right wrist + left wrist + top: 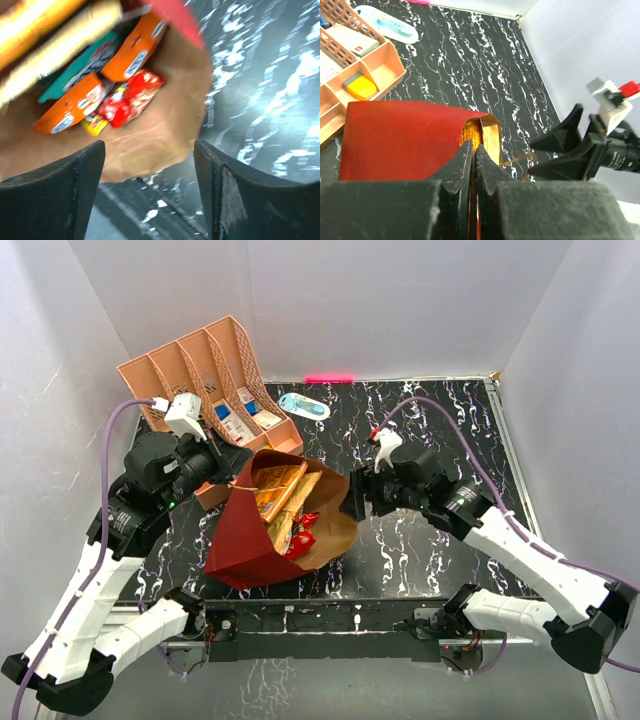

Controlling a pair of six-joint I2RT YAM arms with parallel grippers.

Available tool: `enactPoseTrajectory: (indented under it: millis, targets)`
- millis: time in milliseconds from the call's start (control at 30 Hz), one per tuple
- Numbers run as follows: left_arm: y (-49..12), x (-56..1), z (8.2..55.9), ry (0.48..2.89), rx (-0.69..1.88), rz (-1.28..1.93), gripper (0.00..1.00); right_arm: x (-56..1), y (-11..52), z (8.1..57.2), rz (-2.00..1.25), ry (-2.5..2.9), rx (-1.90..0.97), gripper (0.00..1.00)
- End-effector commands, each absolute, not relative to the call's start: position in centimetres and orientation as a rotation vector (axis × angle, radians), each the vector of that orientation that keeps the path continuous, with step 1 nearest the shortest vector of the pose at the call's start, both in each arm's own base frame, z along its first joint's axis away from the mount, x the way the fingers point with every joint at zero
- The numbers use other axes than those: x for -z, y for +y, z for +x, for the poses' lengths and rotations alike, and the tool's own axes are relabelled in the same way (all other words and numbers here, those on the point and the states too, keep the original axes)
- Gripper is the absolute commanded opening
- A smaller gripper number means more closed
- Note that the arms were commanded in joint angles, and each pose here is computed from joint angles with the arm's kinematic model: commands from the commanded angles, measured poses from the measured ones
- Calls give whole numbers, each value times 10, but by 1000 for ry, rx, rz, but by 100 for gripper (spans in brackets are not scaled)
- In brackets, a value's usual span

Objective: Take the snacks out of the paper bag
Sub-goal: Adjust the paper bag at the center of the board, then take out the snack from the paper bag.

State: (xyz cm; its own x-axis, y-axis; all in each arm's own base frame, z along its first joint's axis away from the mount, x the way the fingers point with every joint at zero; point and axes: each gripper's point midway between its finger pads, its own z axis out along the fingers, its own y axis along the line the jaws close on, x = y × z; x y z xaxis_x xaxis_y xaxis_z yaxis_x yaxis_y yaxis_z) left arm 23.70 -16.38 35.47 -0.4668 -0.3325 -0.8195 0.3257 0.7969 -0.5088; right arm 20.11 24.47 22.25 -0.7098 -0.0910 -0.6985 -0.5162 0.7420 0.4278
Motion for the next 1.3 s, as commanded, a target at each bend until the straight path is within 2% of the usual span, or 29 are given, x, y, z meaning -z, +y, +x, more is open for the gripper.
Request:
enactPoseTrajectory:
  millis: [0, 100, 367, 467, 633, 700, 1000, 1267]
  targets:
    - [-174, -409, 231, 1729, 879, 58, 0, -286, 198, 239, -440, 2026, -472, 80]
    - [-174, -410, 231, 1724, 870, 70, 0, -319, 202, 249, -530, 1898, -437, 86]
    - [-175, -406, 232, 1734, 862, 89, 0, -384, 272, 239, -1080, 1235, -538, 85]
    - [-173, -407, 232, 1734, 846, 94, 0, -374, 302, 217, -1413, 948, -547, 83]
    - [-168, -408, 229, 1729, 829, 86, 0, -344, 334, 208, -1715, 656, -459, 77]
    - [-168, -408, 228, 1723, 839, 83, 0, -333, 342, 209, -1770, 620, -449, 76]
    - [-173, -405, 230, 1726, 860, 78, 0, -300, 366, 209, -1865, 572, -439, 56]
    - [-174, -399, 233, 1738, 861, 68, 0, -288, 384, 218, -1841, 538, -334, 56]
